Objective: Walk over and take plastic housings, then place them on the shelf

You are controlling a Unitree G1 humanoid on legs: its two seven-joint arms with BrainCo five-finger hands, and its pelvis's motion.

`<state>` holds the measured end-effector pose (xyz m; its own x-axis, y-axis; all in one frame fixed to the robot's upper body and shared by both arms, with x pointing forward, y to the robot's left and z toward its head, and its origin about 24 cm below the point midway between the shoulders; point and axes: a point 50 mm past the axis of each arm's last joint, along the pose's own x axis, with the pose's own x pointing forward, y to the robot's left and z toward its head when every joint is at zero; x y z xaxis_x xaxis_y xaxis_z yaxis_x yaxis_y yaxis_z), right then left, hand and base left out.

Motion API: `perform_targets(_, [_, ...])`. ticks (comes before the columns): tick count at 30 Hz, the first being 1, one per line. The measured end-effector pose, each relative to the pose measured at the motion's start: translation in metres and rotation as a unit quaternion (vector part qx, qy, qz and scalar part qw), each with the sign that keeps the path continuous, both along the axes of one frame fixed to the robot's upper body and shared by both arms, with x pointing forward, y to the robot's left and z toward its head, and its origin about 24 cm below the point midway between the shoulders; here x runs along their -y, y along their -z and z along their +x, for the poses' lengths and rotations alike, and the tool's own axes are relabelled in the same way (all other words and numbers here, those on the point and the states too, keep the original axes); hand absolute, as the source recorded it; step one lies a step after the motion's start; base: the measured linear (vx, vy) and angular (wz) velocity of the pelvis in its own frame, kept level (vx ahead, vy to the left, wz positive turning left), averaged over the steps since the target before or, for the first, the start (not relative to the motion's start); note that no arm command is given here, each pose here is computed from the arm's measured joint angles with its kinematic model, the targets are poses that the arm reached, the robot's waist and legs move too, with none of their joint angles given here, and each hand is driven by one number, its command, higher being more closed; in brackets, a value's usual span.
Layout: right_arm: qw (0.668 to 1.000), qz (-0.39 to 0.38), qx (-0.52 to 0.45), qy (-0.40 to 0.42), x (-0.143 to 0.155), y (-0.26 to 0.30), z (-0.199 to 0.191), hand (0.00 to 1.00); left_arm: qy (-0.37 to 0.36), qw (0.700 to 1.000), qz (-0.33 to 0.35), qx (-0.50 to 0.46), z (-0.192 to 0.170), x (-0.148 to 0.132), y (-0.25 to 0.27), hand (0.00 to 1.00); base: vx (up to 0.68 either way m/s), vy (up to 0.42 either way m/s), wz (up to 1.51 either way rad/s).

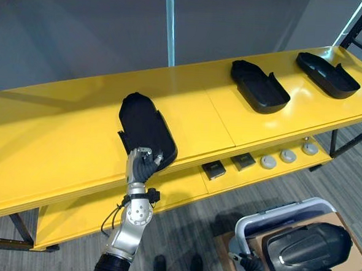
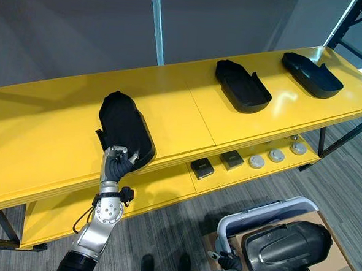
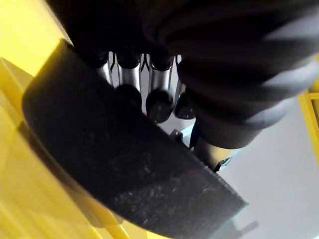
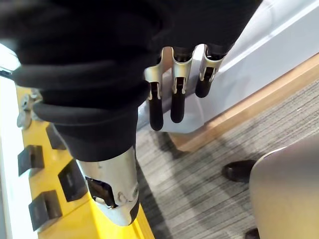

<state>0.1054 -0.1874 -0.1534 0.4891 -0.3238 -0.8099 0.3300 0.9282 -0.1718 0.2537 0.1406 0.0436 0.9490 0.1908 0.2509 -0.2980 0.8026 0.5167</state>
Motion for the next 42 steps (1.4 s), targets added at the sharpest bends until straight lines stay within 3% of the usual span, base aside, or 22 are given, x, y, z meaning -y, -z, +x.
perform_targets(25, [1.000,0.010,0.003,-0.005,-0.001,0.000,0.006,0.00,-0.126,0.990,0.056,0.038,0.037,-0.063,-0.032,1.00,0.00,0.004,-0.02])
perform_targets(33, [1.000,0.013,0.003,0.003,-0.001,0.000,0.005,0.00,-0.113,0.988,0.039,0.094,0.040,-0.052,-0.056,1.00,0.00,0.002,0.00])
perform_targets(38, [1.000,0.014,0.004,0.007,0.000,0.000,0.005,0.00,-0.059,0.981,0.015,0.183,0.030,-0.027,-0.088,1.00,0.00,0.000,0.00])
perform_targets(42, [1.000,0.014,0.004,0.008,0.000,0.000,0.005,0.00,-0.026,0.981,0.000,0.193,0.012,-0.013,-0.084,1.00,0.00,0.000,0.00])
